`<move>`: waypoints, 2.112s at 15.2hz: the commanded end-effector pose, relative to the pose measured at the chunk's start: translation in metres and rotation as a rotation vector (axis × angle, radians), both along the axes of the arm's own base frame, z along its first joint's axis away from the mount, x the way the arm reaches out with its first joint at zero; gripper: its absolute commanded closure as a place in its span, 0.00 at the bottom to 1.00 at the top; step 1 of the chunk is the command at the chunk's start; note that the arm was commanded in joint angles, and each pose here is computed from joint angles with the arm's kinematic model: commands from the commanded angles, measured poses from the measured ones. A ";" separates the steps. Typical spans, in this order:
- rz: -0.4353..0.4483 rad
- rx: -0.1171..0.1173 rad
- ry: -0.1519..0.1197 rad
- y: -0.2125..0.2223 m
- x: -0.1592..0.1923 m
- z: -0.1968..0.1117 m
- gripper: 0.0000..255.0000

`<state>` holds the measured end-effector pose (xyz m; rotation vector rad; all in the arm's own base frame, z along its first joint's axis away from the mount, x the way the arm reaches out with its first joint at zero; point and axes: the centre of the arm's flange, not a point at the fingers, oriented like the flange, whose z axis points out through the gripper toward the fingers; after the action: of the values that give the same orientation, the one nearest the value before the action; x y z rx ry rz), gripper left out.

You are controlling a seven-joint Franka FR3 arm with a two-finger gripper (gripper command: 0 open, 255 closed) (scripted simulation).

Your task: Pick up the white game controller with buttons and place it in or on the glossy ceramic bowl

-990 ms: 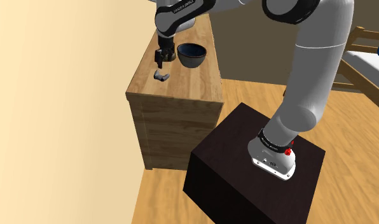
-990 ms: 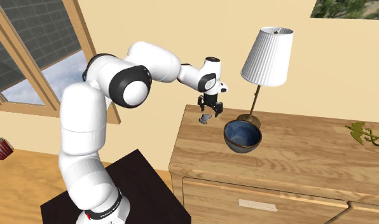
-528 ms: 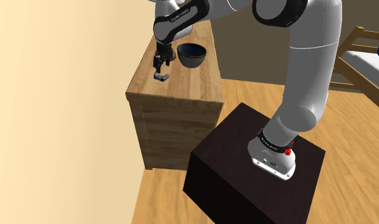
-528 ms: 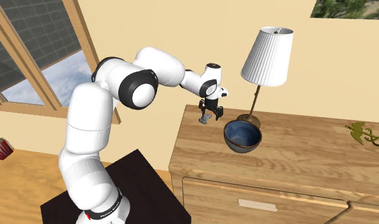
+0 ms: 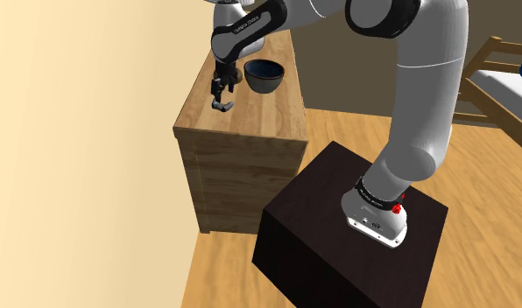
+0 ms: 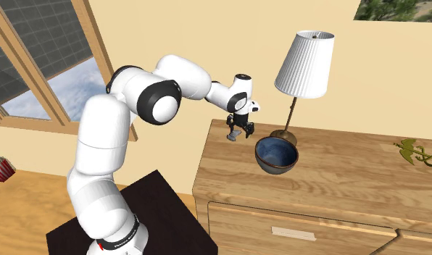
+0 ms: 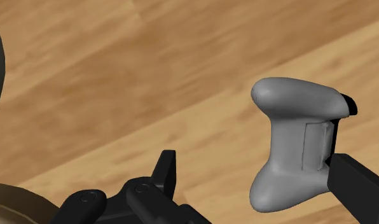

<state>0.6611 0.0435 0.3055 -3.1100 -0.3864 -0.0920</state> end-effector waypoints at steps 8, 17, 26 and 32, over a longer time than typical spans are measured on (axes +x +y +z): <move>0.000 0.000 0.000 0.000 0.000 0.000 1.00; -0.037 0.081 0.213 0.018 0.054 0.003 0.00; -0.037 0.081 0.213 0.021 0.050 -0.026 0.00; -0.037 0.081 0.213 0.021 0.050 -0.026 1.00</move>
<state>0.7110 0.0641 0.2799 -3.0063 -0.3115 0.2166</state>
